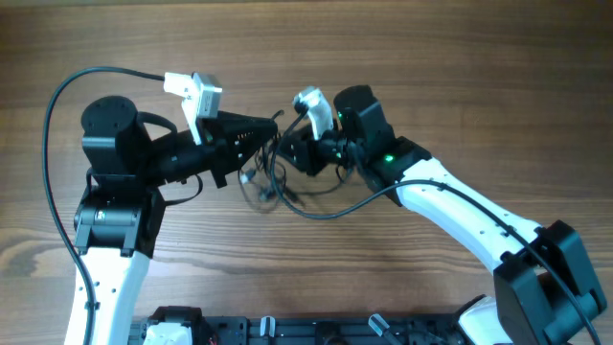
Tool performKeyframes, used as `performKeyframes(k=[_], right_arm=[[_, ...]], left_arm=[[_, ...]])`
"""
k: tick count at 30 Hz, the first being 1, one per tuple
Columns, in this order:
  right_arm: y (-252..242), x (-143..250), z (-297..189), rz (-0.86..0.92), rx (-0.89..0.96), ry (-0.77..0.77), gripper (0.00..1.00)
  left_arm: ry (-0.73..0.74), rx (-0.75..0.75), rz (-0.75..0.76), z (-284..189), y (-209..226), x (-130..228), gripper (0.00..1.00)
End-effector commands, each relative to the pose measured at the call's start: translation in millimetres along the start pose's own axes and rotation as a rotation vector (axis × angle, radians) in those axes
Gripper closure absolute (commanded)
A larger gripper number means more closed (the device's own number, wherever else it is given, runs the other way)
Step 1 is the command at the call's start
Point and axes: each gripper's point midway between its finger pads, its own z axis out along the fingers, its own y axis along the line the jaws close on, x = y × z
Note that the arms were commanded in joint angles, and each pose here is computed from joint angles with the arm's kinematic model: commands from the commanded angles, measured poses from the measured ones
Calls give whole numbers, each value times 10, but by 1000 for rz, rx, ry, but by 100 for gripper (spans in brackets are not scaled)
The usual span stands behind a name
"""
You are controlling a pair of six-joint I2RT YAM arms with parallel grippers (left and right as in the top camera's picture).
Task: Untangle cables
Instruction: 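Bring both grippers back together and grasp the cable bundle, then pull the cable apart with both grippers in opposite directions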
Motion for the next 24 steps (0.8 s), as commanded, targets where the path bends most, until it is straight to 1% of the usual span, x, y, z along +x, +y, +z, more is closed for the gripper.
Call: performKeyframes(k=[1,3,5,6,7,9,10,11,13,14,15,16,18,20,22,24], right_arm=[[128,-158,23,-4,-74,-55,64],[238,-165,22,-14,-127,-54,64],[192,-177,35,36,-97,-61,65],[162,-197,49,84,-80,-71,64],[157,-229,67,140,-81,-85,58],[112,-254,119,225,-67,-104,57],[66,-256,152,271,-48,-113,60],[-39,-226,202,326,-4,-120,74],[-412,-122,232,431,144,-135,96],[-561,-91,202,472,200,-142,96],[-862,-32,83,571,306,-159,96],[-1065,14,-25,636,366,-166,96],[-1436,126,-278,750,441,-155,96],[-1738,254,-545,819,491,-128,96],[-2015,393,-841,879,538,-106,96],[-2192,486,-1078,903,545,-89,96]], left_arm=[[11,82,37,-30,-181,4,96],[11,82,38,-30,-181,3,96],[12,96,45,-32,-207,1,96],[13,114,53,-35,-239,-1,96],[16,132,59,-37,-272,-1,96],[20,170,74,-48,-340,-2,96],[21,181,79,-52,-360,-2,96],[23,202,87,-59,-398,-6,96],[21,243,91,-89,-483,-50,96],[20,257,95,-109,-517,-65,96],[18,273,102,-156,-559,-91,96],[15,280,113,-205,-586,-105,96],[-2,261,132,-333,-587,-142,96],[-25,225,149,-464,-555,-189,96],[-59,157,148,-607,-473,-259,96],[-86,103,149,-711,-401,-303,96]])
